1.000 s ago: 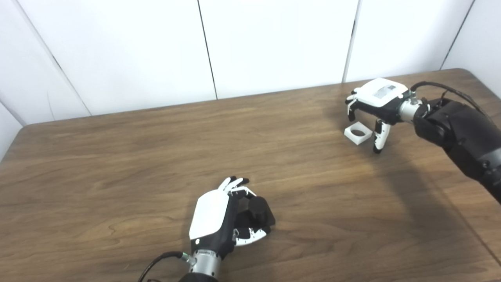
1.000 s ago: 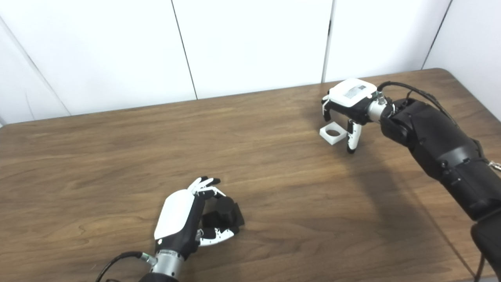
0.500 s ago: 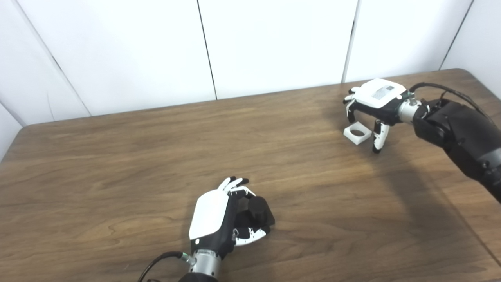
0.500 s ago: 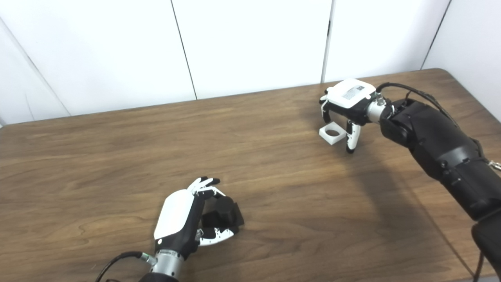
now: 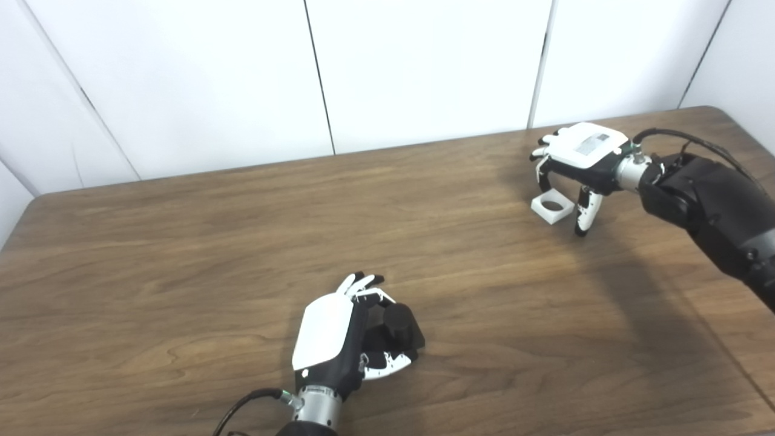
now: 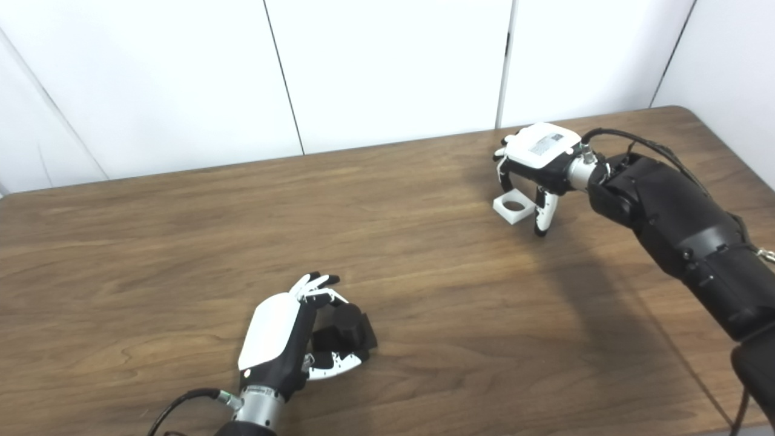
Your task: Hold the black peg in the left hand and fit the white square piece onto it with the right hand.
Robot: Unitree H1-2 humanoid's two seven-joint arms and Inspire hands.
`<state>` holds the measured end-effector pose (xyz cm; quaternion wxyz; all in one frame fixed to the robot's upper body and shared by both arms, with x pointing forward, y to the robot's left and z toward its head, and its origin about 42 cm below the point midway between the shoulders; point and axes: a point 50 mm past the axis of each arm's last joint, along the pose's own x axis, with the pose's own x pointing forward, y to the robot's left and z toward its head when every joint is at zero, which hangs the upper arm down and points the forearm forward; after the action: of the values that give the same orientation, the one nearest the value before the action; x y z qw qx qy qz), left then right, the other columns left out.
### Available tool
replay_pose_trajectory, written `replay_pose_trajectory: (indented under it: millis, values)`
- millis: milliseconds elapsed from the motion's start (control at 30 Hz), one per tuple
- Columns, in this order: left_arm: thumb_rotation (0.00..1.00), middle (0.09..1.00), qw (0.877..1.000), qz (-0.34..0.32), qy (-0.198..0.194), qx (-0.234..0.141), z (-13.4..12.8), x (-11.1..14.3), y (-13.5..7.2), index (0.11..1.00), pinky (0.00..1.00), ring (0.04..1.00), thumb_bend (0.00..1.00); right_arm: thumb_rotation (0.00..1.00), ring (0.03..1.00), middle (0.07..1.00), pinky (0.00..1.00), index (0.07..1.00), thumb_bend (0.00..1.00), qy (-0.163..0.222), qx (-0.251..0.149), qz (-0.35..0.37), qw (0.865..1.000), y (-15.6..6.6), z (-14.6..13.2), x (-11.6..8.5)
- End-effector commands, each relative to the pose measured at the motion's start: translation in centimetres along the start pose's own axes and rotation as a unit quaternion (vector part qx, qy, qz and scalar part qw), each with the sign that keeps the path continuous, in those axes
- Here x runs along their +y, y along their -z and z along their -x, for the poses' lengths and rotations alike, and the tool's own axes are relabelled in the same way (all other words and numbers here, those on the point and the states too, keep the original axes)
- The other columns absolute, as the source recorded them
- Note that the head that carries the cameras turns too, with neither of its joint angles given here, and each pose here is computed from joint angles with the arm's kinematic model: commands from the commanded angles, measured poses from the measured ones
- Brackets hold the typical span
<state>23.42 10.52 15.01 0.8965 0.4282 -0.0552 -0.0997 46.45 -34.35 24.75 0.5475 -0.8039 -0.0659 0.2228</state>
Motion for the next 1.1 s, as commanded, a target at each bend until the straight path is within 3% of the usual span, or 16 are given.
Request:
replay_pose_trajectory:
  millis: [0,1067]
  values:
    - [0.06,0.867,1.0,-0.001,-0.011,-0.004,-0.38,0.13,-0.45,0.488,0.78,0.94,0.52,0.16,0.969,0.904,0.98,0.499,0.52,-0.015,-0.008,0.017,1.0,-0.51,-0.32,0.37]
    - [0.06,0.869,1.0,0.01,-0.018,0.001,-0.63,0.17,-0.4,0.487,0.79,0.949,0.52,0.15,0.977,0.906,0.99,0.495,0.51,-0.03,-0.011,0.022,0.999,-0.36,-0.05,0.93]
